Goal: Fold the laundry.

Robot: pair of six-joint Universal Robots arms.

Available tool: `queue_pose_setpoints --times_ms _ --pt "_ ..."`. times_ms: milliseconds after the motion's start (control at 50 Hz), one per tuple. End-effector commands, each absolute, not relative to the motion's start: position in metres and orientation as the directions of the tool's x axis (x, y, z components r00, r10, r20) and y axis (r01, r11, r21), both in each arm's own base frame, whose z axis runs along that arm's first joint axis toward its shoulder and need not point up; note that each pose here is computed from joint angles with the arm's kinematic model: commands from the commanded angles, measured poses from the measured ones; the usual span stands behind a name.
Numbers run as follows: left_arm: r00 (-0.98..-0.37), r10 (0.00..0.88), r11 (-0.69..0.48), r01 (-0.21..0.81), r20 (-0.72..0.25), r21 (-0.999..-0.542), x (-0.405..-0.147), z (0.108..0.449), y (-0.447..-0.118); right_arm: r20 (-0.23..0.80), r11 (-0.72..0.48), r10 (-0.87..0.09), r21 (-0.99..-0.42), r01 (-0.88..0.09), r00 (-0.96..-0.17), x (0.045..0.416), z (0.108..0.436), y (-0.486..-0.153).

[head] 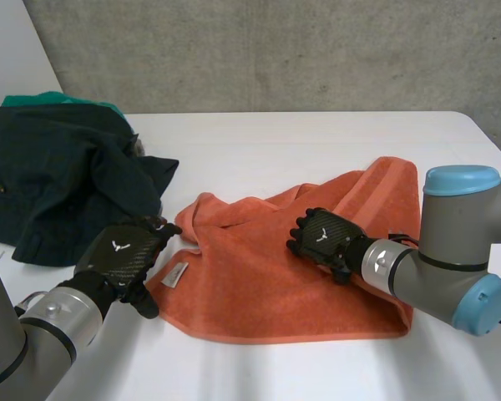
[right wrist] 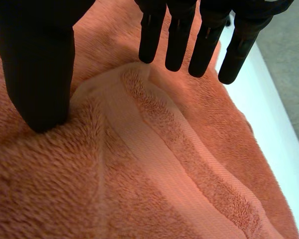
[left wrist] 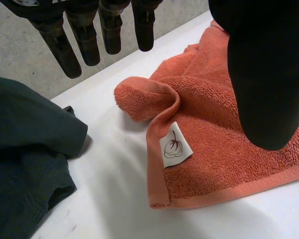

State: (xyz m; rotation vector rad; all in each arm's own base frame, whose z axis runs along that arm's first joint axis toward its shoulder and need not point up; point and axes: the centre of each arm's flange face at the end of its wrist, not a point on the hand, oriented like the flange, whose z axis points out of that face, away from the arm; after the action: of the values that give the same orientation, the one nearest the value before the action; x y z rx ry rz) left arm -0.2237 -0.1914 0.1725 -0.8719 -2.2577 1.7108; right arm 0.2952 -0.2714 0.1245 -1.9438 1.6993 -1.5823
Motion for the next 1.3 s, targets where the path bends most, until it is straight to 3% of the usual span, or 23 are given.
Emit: queue_pose_setpoints --times_ms 20,160,320,460,540,640,820,940,1060,1300 --pt "-0.815 0.543 0.167 0.342 -0.203 -0.925 -0.223 0.173 -0.192 0.641 -0.379 -0.734 -0.660 -0.648 -0.224 0.300 0.123 -0.284" --pt "-0.814 0.543 0.160 0.340 -0.205 -0.927 -0.223 0.175 -0.192 0.653 -0.331 -0.682 -0.677 -0.658 -0.329 0.295 0.132 -0.304" --pt "-0.811 0.550 0.175 0.347 -0.201 -0.921 -0.223 0.171 -0.191 0.670 -0.216 -0.547 -0.692 -0.689 -0.502 0.262 0.169 -0.338" --pt "-0.780 0.599 0.218 0.374 -0.179 -0.901 -0.226 0.155 -0.188 0.542 -0.061 -0.519 -0.795 -0.603 -0.662 0.236 0.177 -0.352" --pt "-0.757 0.630 0.230 0.396 -0.174 -0.889 -0.233 0.145 -0.187 0.472 0.002 -0.525 -0.831 -0.556 -0.708 0.231 0.172 -0.351" --pt "-0.737 0.653 0.224 0.409 -0.175 -0.885 -0.245 0.138 -0.190 0.433 0.026 -0.538 -0.849 -0.528 -0.723 0.229 0.167 -0.347" --pt "-0.647 0.735 0.127 0.426 -0.204 -0.896 -0.279 0.134 -0.169 0.422 0.026 -0.552 -0.854 -0.520 -0.719 0.229 0.158 -0.340" --pt "-0.627 0.726 0.046 0.453 -0.281 -0.891 -0.295 0.128 -0.167 0.411 0.023 -0.555 -0.862 -0.507 -0.723 0.228 0.155 -0.336" --pt "-0.597 0.715 0.000 0.520 -0.363 -0.854 -0.305 0.114 -0.173 0.404 0.016 -0.566 -0.866 -0.500 -0.718 0.228 0.154 -0.332" --pt "-0.583 0.712 -0.041 0.522 -0.391 -0.852 -0.321 0.105 -0.190 0.403 0.017 -0.569 -0.866 -0.500 -0.717 0.225 0.152 -0.329"
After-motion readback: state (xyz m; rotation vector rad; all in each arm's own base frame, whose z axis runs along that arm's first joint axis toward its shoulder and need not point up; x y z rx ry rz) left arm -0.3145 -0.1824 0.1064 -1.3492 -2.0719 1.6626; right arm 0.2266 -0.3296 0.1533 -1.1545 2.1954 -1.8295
